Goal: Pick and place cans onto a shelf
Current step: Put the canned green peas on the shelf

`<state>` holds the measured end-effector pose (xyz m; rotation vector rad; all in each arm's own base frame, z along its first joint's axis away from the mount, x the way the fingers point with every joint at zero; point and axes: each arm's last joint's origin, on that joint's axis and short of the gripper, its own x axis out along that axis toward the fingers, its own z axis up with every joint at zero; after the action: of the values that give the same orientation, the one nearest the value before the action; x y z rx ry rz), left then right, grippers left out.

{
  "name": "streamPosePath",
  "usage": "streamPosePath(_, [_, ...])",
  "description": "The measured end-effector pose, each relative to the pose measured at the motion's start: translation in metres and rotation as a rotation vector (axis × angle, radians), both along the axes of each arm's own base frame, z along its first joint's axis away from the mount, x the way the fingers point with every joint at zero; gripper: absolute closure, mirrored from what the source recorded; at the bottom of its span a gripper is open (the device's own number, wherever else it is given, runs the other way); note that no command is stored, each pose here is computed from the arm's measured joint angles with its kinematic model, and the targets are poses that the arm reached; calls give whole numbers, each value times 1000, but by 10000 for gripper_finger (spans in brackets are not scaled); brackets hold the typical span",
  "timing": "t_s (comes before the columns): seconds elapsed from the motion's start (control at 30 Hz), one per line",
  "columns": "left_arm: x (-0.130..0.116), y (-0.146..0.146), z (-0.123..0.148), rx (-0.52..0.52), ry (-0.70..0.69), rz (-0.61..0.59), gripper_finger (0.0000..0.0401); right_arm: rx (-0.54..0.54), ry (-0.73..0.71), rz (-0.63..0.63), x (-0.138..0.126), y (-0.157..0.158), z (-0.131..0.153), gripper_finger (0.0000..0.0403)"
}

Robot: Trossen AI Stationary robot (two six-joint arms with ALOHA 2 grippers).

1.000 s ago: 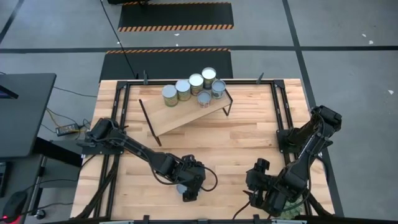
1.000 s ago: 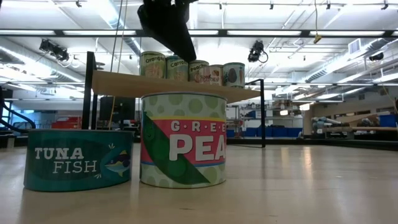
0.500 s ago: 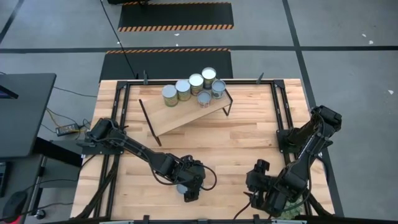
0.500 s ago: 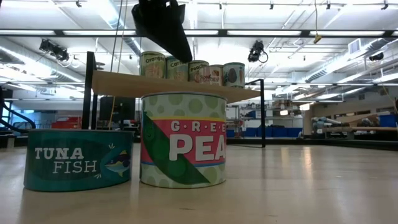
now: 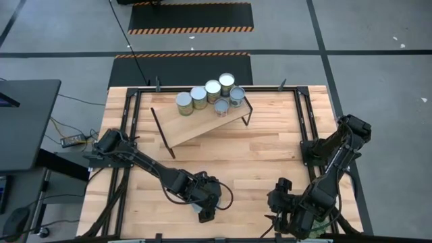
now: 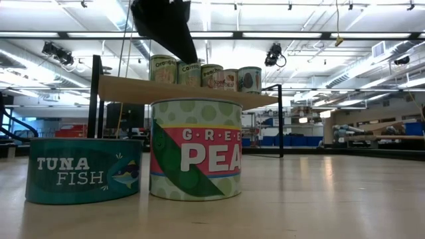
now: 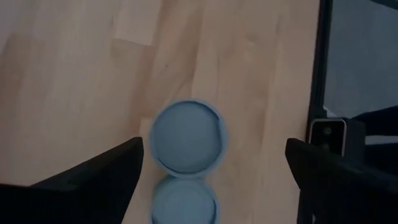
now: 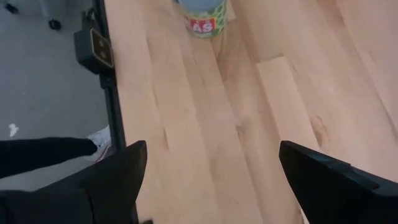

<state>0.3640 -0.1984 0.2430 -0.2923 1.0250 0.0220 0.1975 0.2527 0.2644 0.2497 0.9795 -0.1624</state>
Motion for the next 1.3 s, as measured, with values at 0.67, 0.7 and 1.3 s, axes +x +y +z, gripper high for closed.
streamPosePath(0.67, [-13, -18, -5, 273, -84, -183, 3, -2, 4, -1, -12, 6, -1, 30])
streamPosePath(0.7, [-14, -17, -8, 280, -74, -179, 3, -5, 6, -1, -12, 6, -1, 30])
streamPosePath(1.3, [3, -9, -35, 282, -99, -117, 3, -39, 12, -9, -13, 2, -1, 30])
